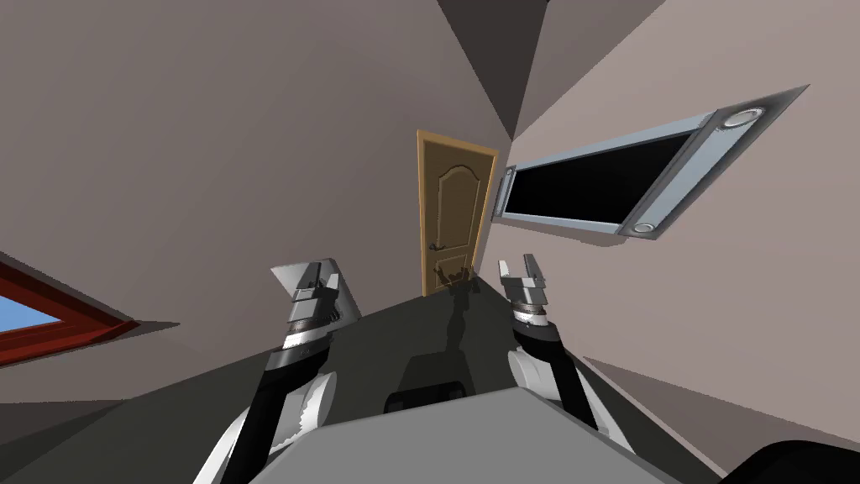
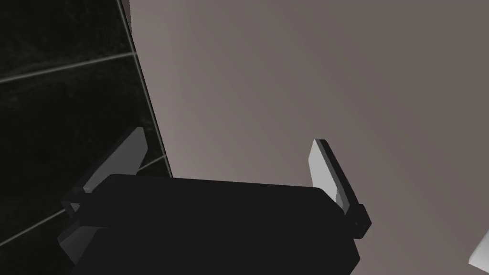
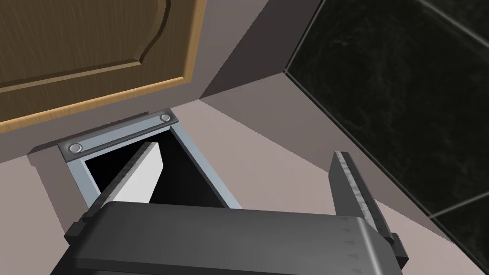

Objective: Pull the door open

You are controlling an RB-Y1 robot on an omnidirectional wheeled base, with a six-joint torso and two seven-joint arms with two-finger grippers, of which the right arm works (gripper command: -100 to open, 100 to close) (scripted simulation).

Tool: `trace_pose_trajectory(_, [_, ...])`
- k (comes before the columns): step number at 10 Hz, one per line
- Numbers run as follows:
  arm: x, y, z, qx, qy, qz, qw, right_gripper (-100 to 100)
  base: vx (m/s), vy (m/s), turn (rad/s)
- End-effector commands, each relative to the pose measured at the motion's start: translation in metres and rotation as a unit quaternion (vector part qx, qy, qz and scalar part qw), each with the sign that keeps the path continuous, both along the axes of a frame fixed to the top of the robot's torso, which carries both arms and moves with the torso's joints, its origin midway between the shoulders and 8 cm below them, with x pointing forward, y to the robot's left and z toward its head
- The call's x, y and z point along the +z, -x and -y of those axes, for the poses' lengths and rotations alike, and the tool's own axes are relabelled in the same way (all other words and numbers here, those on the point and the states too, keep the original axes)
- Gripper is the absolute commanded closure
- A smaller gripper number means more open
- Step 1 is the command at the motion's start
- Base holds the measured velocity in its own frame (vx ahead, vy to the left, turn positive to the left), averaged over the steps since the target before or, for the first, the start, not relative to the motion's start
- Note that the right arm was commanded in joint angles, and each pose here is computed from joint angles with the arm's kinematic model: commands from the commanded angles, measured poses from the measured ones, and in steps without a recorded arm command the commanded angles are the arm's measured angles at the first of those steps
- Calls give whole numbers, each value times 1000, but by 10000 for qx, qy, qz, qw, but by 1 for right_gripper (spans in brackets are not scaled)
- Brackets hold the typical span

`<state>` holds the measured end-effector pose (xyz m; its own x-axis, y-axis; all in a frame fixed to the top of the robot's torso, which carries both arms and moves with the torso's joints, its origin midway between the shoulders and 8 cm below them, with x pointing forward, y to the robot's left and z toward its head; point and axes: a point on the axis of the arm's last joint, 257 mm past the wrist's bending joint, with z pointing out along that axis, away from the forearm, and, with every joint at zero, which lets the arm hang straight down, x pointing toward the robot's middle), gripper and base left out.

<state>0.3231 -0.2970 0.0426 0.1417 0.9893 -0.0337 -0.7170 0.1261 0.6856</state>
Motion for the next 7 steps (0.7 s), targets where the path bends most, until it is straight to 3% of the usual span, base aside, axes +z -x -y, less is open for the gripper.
trace_pose_trajectory(1, [-11, -8, 2, 20, -18, -98, 9999, -100, 36, -15, 89])
trace_pose_trajectory(7, [-51, -35, 11, 70, -82, -455, 9989, -100, 64, -18, 92])
